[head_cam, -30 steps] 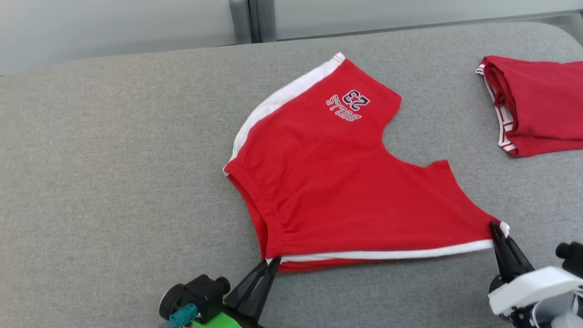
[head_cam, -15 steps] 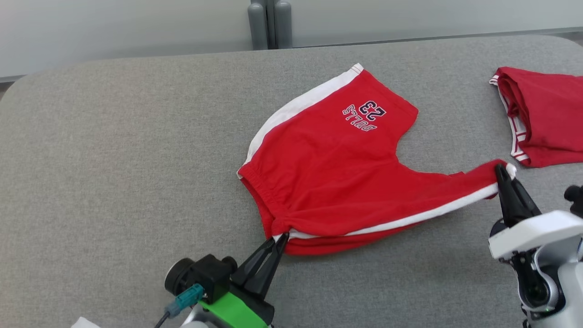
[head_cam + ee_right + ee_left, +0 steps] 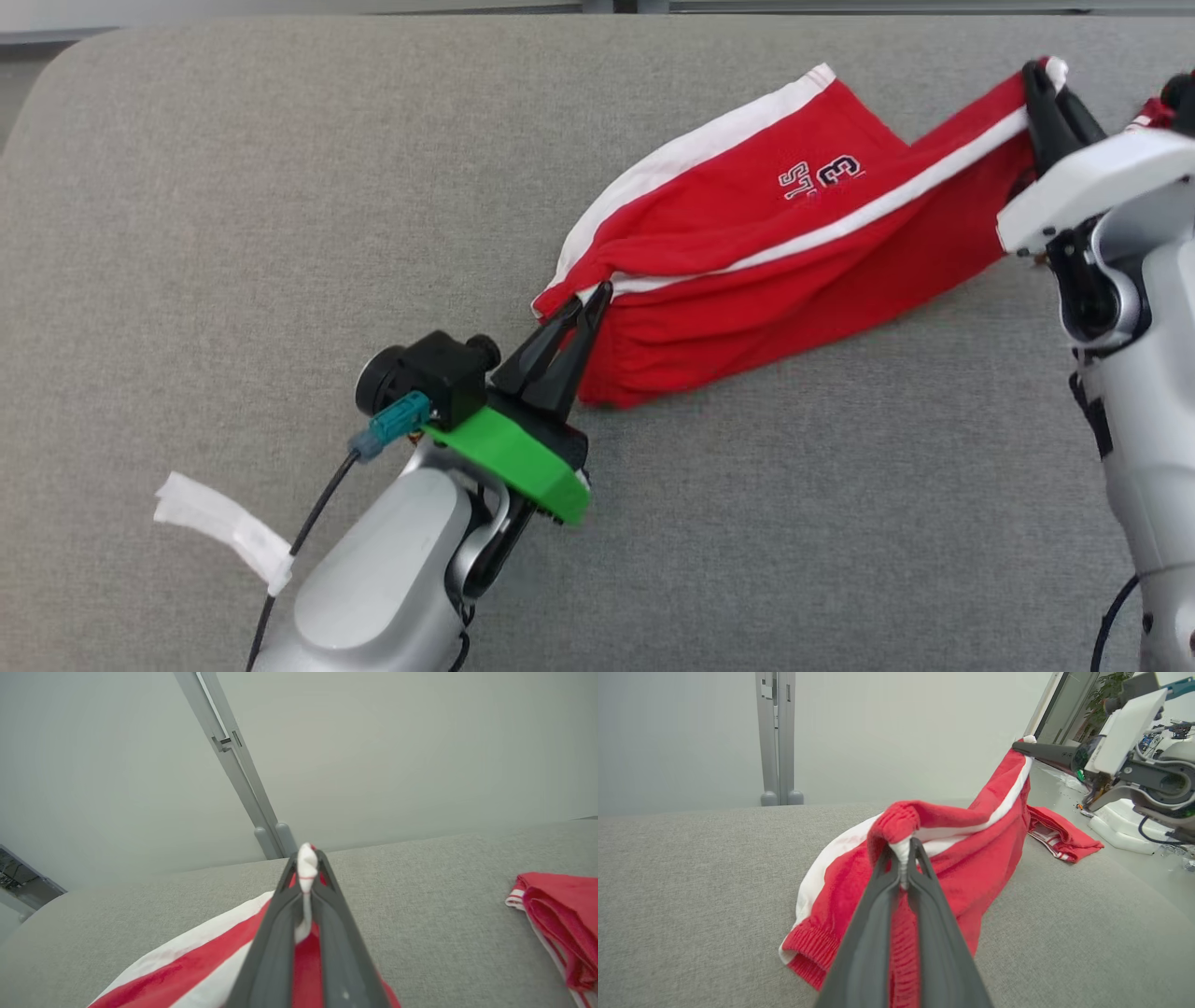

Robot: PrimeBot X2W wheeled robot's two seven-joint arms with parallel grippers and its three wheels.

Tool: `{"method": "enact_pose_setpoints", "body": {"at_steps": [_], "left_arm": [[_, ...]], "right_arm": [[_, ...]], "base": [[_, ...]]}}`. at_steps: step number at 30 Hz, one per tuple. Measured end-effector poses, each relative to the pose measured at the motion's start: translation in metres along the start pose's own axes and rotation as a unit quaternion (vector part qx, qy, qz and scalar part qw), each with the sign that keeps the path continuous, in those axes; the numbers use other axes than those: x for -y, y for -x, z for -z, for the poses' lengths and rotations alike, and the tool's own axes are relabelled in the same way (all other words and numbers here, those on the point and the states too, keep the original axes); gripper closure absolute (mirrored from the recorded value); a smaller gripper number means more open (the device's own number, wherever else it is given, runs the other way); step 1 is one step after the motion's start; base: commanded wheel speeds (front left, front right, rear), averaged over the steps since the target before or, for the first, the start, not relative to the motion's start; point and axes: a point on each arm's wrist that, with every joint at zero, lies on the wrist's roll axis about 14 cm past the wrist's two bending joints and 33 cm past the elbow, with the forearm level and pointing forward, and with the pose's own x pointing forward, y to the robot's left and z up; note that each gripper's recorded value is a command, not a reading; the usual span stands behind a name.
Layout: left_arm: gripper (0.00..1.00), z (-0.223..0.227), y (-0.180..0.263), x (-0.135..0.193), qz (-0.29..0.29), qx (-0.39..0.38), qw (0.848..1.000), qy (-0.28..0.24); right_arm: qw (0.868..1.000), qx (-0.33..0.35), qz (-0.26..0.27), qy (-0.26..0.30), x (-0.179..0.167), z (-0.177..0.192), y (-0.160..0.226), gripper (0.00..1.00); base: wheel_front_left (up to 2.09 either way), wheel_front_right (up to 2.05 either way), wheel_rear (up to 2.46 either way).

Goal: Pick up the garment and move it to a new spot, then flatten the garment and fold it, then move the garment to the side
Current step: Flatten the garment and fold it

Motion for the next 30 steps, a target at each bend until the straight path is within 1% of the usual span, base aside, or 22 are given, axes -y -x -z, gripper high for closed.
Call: {"method": "enact_pose_setpoints", "body": {"at_steps": [5, 7, 13, 14, 15, 16, 17, 18, 21, 23, 26, 30], "left_arm": [[1.0, -0.001, -0.017, -0.023, -0.024, 0.0, 1.0, 0.006], [1.0, -0.001, -0.021, -0.032, -0.035, 0.001, 0.999, 0.012], [1.0, 0.012, -0.021, -0.049, -0.055, -0.017, 0.998, 0.017], [1.0, 0.016, -0.02, -0.052, -0.058, -0.023, 0.998, 0.018], [1.0, 0.019, -0.019, -0.054, -0.061, -0.026, 0.998, 0.018], [0.67, 0.021, -0.018, -0.057, -0.065, -0.029, 0.997, 0.018], [0.47, 0.022, -0.017, -0.06, -0.068, -0.031, 0.997, 0.018], [0.0, 0.024, -0.016, -0.062, -0.072, -0.034, 0.997, 0.017], [0.0, 0.026, -0.014, -0.065, -0.075, -0.041, 0.996, 0.008], [0.0, 0.022, -0.015, -0.063, -0.072, -0.035, 0.997, -0.001], [0.0, 0.019, -0.01, -0.063, -0.077, -0.031, 0.997, -0.007], [0.0, 0.017, 0.005, -0.071, -0.099, -0.025, 0.995, -0.013]], "right_arm": [[0.999, -0.019, -0.011, 0.025, -0.011, 0.004, -0.048, 1.0], [0.999, -0.03, -0.02, 0.031, -0.02, 0.012, -0.066, 1.0], [0.996, -0.081, -0.021, 0.038, -0.028, 0.055, -0.095, 1.0], [0.995, -0.085, -0.022, 0.038, -0.03, 0.061, -0.099, 0.77], [0.995, -0.089, -0.023, 0.037, -0.031, 0.066, -0.101, 0.38], [0.995, -0.091, -0.023, 0.035, -0.032, 0.071, -0.104, 0.0], [0.995, -0.094, -0.023, 0.033, -0.033, 0.076, -0.106, 0.0], [0.994, -0.098, -0.024, 0.034, -0.034, 0.081, -0.106, 0.0], [0.994, -0.105, -0.026, 0.035, -0.036, 0.09, -0.106, 0.0], [0.993, -0.104, -0.025, 0.043, -0.034, 0.089, -0.104, 0.0], [0.993, -0.101, -0.023, 0.058, -0.028, 0.084, -0.098, 0.0], [0.991, -0.115, -0.008, 0.066, -0.01, 0.088, -0.083, 0.0]], "base": [[0.0, 0.0, 0.0], [0.0, 0.0, 0.0], [0.0, 0.0, 0.0], [0.0, 0.0, 0.0], [0.0, 0.0, 0.0], [0.0, 0.0, 0.0], [0.0, 0.0, 0.0], [0.0, 0.0, 0.0], [0.0, 0.0, 0.0], [0.0, 0.0, 0.0], [0.0, 0.0, 0.0], [0.0, 0.0, 0.0]]}}
